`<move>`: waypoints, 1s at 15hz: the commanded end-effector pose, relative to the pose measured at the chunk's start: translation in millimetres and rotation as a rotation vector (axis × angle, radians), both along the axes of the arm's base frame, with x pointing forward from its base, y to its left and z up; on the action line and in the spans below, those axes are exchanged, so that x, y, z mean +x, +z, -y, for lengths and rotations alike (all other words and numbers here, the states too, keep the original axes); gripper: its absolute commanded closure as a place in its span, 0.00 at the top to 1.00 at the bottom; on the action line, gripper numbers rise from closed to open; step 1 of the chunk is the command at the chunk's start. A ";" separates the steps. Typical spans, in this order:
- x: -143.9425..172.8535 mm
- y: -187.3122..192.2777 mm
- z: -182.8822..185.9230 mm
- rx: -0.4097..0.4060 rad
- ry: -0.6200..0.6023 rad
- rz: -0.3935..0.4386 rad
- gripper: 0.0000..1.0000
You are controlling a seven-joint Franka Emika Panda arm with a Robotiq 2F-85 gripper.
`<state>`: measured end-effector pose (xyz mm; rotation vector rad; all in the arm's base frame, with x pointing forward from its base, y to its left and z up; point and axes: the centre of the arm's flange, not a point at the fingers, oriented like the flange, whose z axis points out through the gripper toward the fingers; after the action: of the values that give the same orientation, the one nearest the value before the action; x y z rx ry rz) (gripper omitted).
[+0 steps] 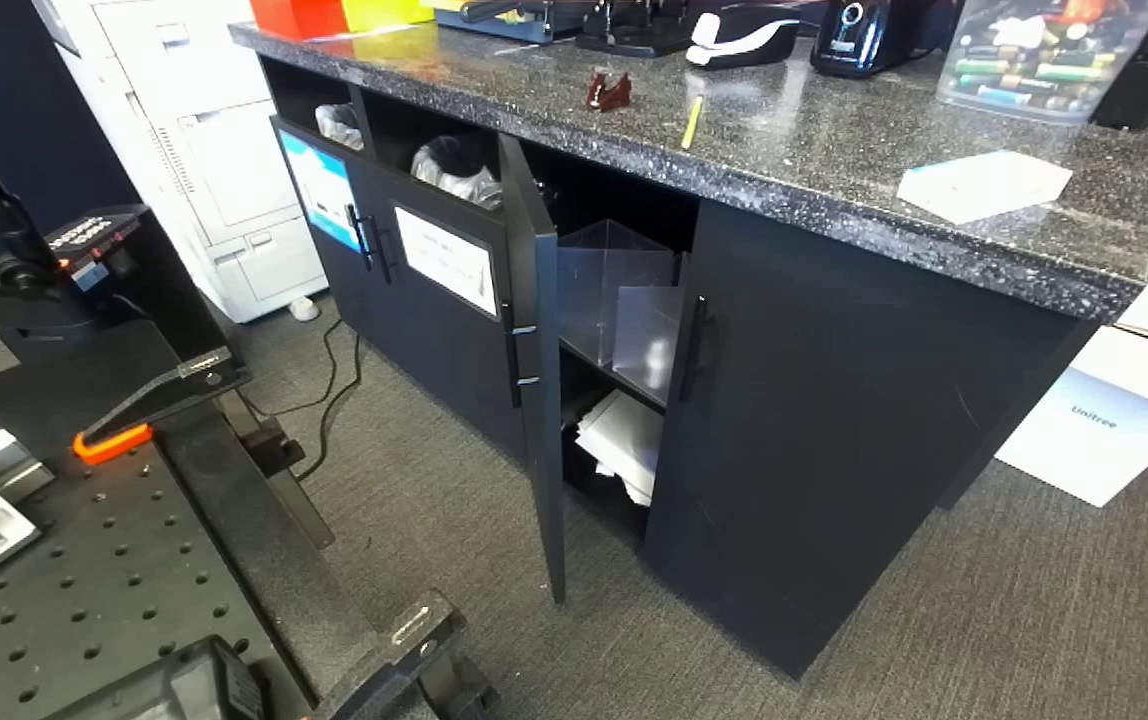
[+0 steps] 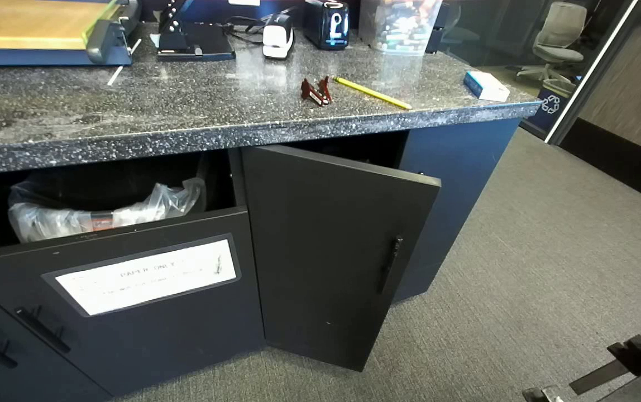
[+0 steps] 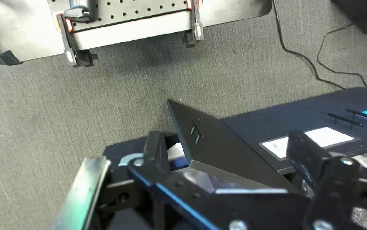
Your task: Push closed the door of the cabinet
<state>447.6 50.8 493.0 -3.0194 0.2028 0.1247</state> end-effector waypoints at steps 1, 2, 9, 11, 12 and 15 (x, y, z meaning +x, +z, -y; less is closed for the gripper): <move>29.7 -70.6 -19.2 0.000 -0.030 -0.035 1.00; 38.8 -94.1 -24.6 0.010 -0.042 -0.038 1.00; 101.8 -232.1 -49.5 0.044 -0.162 -0.078 1.00; 114.2 -268.8 -55.3 0.046 -0.197 -0.097 1.00; 119.4 -284.4 -57.7 0.044 -0.212 -0.104 1.00; 131.6 -320.3 -63.6 0.021 -0.241 -0.110 1.00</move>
<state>551.9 102.9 198.8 -2.9501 0.5016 0.2845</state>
